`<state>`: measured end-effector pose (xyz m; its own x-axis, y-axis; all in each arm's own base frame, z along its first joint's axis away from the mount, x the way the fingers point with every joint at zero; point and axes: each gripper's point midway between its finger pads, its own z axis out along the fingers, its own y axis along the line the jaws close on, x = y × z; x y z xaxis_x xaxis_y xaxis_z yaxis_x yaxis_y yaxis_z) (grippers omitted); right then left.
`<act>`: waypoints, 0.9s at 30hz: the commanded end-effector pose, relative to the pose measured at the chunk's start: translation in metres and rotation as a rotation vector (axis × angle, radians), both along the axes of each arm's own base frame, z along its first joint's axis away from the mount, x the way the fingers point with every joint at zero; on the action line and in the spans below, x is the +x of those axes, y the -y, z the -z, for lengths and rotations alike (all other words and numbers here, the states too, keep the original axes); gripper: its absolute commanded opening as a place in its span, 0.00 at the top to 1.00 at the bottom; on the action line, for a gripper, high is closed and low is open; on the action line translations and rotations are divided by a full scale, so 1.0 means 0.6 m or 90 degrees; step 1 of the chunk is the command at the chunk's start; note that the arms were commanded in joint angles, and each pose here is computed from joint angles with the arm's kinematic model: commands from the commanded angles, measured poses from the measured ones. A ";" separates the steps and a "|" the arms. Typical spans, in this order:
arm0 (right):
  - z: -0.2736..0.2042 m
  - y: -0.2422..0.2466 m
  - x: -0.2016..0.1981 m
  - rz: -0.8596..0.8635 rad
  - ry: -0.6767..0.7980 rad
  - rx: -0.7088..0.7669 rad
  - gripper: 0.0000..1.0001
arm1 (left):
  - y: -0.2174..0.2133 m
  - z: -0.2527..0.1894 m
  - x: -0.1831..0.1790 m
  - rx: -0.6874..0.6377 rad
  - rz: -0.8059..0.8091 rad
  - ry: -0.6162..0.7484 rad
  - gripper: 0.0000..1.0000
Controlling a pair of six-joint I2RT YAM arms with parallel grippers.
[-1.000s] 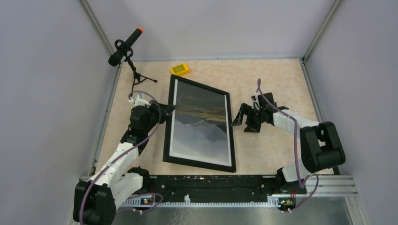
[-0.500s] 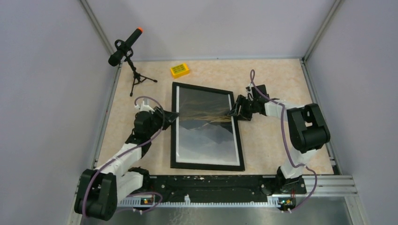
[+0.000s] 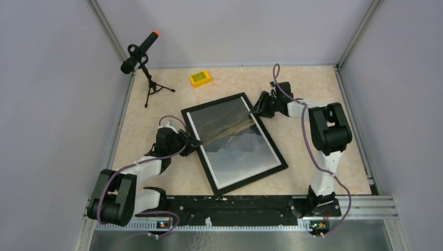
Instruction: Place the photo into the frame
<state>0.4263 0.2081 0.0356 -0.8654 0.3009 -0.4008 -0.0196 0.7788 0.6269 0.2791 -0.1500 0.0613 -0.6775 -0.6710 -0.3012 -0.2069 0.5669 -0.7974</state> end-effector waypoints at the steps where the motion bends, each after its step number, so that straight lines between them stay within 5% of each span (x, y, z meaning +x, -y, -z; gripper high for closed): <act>1: 0.043 -0.026 0.025 -0.027 0.000 -0.017 0.51 | 0.018 0.045 -0.073 0.013 0.089 -0.079 0.61; 11: 0.064 -0.150 0.061 -0.112 0.010 -0.010 0.51 | 0.056 0.032 -0.123 0.004 0.114 -0.101 0.54; 27: 0.065 -0.351 0.054 -0.257 0.061 -0.037 0.50 | 0.044 0.043 -0.149 0.052 0.051 -0.159 0.26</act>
<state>0.5130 0.3922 0.0444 -0.7854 0.0829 -0.6134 -0.3862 0.7089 0.5902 0.1868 -0.1932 0.0398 -0.8357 -0.5369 -0.1156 -0.2871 0.6065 -0.7414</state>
